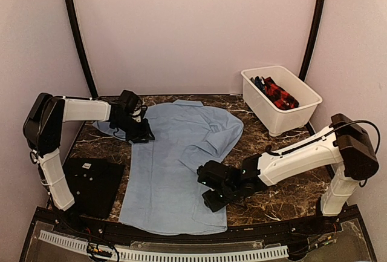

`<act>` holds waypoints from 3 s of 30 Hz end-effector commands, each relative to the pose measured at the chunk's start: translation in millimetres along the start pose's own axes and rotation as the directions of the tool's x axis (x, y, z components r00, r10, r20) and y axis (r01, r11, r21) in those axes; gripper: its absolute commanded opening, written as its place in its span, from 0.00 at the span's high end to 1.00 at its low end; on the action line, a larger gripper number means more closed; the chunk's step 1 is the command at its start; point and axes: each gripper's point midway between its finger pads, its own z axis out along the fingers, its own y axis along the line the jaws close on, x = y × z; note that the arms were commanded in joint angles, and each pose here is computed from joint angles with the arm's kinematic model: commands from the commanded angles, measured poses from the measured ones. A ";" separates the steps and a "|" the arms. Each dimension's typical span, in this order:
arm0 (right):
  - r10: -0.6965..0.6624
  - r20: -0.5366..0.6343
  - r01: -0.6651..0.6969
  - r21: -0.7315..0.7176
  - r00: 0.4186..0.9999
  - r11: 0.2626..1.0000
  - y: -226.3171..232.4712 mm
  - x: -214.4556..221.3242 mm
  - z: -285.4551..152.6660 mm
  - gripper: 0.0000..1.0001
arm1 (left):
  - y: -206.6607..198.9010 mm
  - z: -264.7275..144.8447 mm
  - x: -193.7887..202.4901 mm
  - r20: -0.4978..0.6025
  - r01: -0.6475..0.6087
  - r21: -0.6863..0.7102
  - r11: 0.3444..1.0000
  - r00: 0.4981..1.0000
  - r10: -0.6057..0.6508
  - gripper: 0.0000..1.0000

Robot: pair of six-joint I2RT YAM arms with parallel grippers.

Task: Fold and stack the long sleeve shirts
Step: Adjust the crumpled shirt at the center of the board, then smooth out the crumpled shirt at the center of the board.

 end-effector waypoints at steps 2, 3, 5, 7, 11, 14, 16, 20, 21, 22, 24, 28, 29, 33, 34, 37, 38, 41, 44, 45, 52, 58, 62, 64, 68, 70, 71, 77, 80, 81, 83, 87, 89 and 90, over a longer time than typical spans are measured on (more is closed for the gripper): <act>0.019 0.021 -0.019 -0.009 1.000 1.000 10.7 -20.4 -29.7 0.49 | -18.3 -17.7 9.1 0.015 -0.033 0.044 0.998 0.999 0.033 0.71; 0.019 0.056 -0.019 -0.002 0.998 1.000 11.3 -34.0 -37.7 0.48 | -22.3 -20.5 10.2 0.020 -0.039 0.051 0.998 0.999 0.038 0.71; 0.029 0.115 -0.031 0.022 0.993 0.999 5.5 -58.5 -49.4 0.46 | -27.0 -24.5 12.1 0.027 -0.046 0.060 0.997 0.999 0.045 0.71; 0.037 0.145 -0.044 0.044 0.989 0.998 -4.6 -74.5 -51.4 0.43 | -29.2 -28.5 13.8 0.034 -0.048 0.066 0.997 0.998 0.046 0.71; 0.011 0.170 -0.031 0.117 0.985 0.993 -22.7 -98.1 -42.8 0.39 | -30.8 -33.6 20.7 0.038 -0.032 0.084 0.996 0.999 0.029 0.71; -0.019 0.175 -0.010 0.158 0.984 0.987 -30.0 -113.2 -32.4 0.35 | -29.8 -30.0 32.4 0.020 -0.011 0.110 0.994 1.000 0.009 0.71; -0.040 0.181 0.008 0.175 0.983 0.985 -30.4 -123.2 -26.8 0.33 | -29.9 -26.8 40.3 0.004 0.003 0.123 0.992 1.000 -0.004 0.71; -0.077 0.174 0.042 0.193 0.982 0.980 -27.0 -131.7 -13.5 0.28 | -27.7 -20.0 54.4 -0.022 0.029 0.137 0.990 0.999 -0.027 0.71; -0.080 0.168 0.047 0.193 0.982 0.980 -26.3 -131.7 -9.8 0.28 | -24.3 -17.8 57.9 -0.029 0.037 0.132 0.991 0.999 -0.033 0.71; -0.082 0.161 0.050 0.195 0.984 0.980 -26.8 -130.7 -5.8 0.28 | -22.3 -16.7 59.6 -0.031 0.039 0.127 0.991 0.999 -0.036 0.71; -0.078 0.147 0.047 0.202 0.986 0.978 -29.8 -127.7 2.5 0.28 | -15.5 -13.1 64.6 -0.038 0.046 0.108 0.993 0.998 -0.042 0.71; -0.034 0.137 -0.001 0.249 0.990 0.968 -47.8 -124.6 12.4 0.31 | 0.3 -7.3 70.4 -0.039 0.051 0.048 0.998 0.998 -0.049 0.71; -0.023 0.137 -0.013 0.257 0.990 0.966 -52.1 -123.2 13.9 0.32 | 4.0 -6.2 73.1 -0.044 0.053 0.035 0.998 0.998 -0.052 0.71; 0.001 0.136 -0.034 0.240 0.991 0.970 -55.7 -122.0 20.0 0.38 | 20.9 -1.6 78.3 -0.039 0.053 -0.032 0.998 0.998 -0.054 0.71; 0.004 0.136 -0.035 0.230 0.991 0.973 -54.2 -121.6 21.9 0.39 | 26.1 -0.3 79.4 -0.036 0.053 -0.051 0.997 0.998 -0.055 0.71; 0.012 0.134 -0.040 0.208 0.991 0.977 -51.0 -119.0 25.5 0.45 | 32.9 2.5 82.2 -0.041 0.052 -0.077 0.996 0.998 -0.055 0.71; 0.014 0.129 -0.039 0.198 0.992 0.979 -49.5 -117.5 26.8 0.46 | 33.6 2.9 82.4 -0.041 0.050 -0.080 0.996 0.998 -0.054 0.72; 0.016 0.128 -0.036 0.154 0.992 0.987 -41.8 -115.5 26.1 0.42 | 36.3 4.1 81.8 -0.039 0.051 -0.091 0.995 0.998 -0.055 0.72; 0.021 0.129 -0.040 0.143 0.991 0.989 -39.8 -111.8 25.6 0.36 | 37.9 5.4 81.8 -0.041 0.049 -0.099 0.994 0.998 -0.053 0.72; 0.025 0.123 -0.043 0.147 0.992 0.988 -41.1 -109.2 27.2 0.35 | 38.9 6.0 82.1 -0.043 0.047 -0.104 0.993 0.998 -0.051 0.72; 0.056 0.112 -0.077 0.199 0.992 0.977 -54.1 -104.7 28.6 0.49 | 43.9 5.7 80.0 -0.041 0.051 -0.120 0.991 0.998 -0.056 0.72; 0.102 0.147 -0.139 0.270 0.984 0.953 -84.9 -113.5 5.4 0.91 | 46.5 4.7 78.2 -0.043 0.051 -0.127 0.991 0.997 -0.056 0.72; 0.128 0.199 -0.187 0.311 0.972 0.932 -109.9 -124.2 -23.4 0.99 | 48.5 3.9 77.9 -0.044 0.049 -0.136 0.990 0.997 -0.056 0.72; 0.145 0.229 -0.217 0.331 0.963 0.918 -125.1 -129.0 -39.9 1.00 | 49.4 3.5 77.6 -0.043 0.048 -0.139 0.989 0.998 -0.054 0.72; 0.176 0.297 -0.284 0.374 0.939 0.883 -162.1 -137.2 -75.4 1.00 | 52.3 2.3 77.9 -0.045 0.046 -0.149 0.988 0.998 -0.053 0.72; 0.190 0.332 -0.319 0.394 0.924 0.862 -183.6 -141.2 -93.2 1.00 | 53.3 1.6 77.8 -0.046 0.044 -0.152 0.987 0.998 -0.052 0.72; 0.195 0.347 -0.333 0.403 0.918 0.852 -193.9 -143.2 -101.4 1.00 | 53.9 1.3 77.9 -0.047 0.044 -0.154 0.987 0.998 -0.051 0.72; 0.227 0.473 -0.450 0.437 0.852 0.779 -263.6 -166.6 -159.3 1.00 | 57.3 -1.4 76.1 -0.046 0.041 -0.167 0.985 0.998 -0.050 0.72; 0.231 0.535 -0.497 0.430 0.813 0.753 -293.0 -183.3 -184.3 1.00 | 57.5 -1.4 75.5 -0.047 0.041 -0.167 0.985 0.998 -0.050 0.72; 0.230 0.550 -0.509 0.430 0.803 0.746 -301.0 -188.3 -191.3 1.00 | 57.6 -1.6 75.8 -0.048 0.041 -0.168 0.985 0.998 -0.050 0.72; 0.230 0.575 -0.529 0.429 0.785 0.733 -315.6 -197.0 -201.5 1.00 | 57.8 -1.8 76.2 -0.050 0.040 -0.168 0.985 0.998 -0.049 0.72; 0.234 0.608 -0.563 0.433 0.759 0.704 -343.7 -206.8 -217.7 1.00 | 59.6 -2.0 76.9 -0.054 0.036 -0.177 0.984 0.998 -0.046 0.72; 0.247 0.625 -0.582 0.414 0.741 0.699 -354.4 -211.3 -224.3 1.00 | 60.3 -2.5 76.8 -0.056 0.032 -0.181 0.983 0.998 -0.042 0.72; 0.245 0.636 -0.588 0.407 0.732 0.699 -357.9 -214.7 -228.6 1.00 | 60.5 -2.7 76.9 -0.058 0.028 -0.183 0.983 0.998 -0.040 0.72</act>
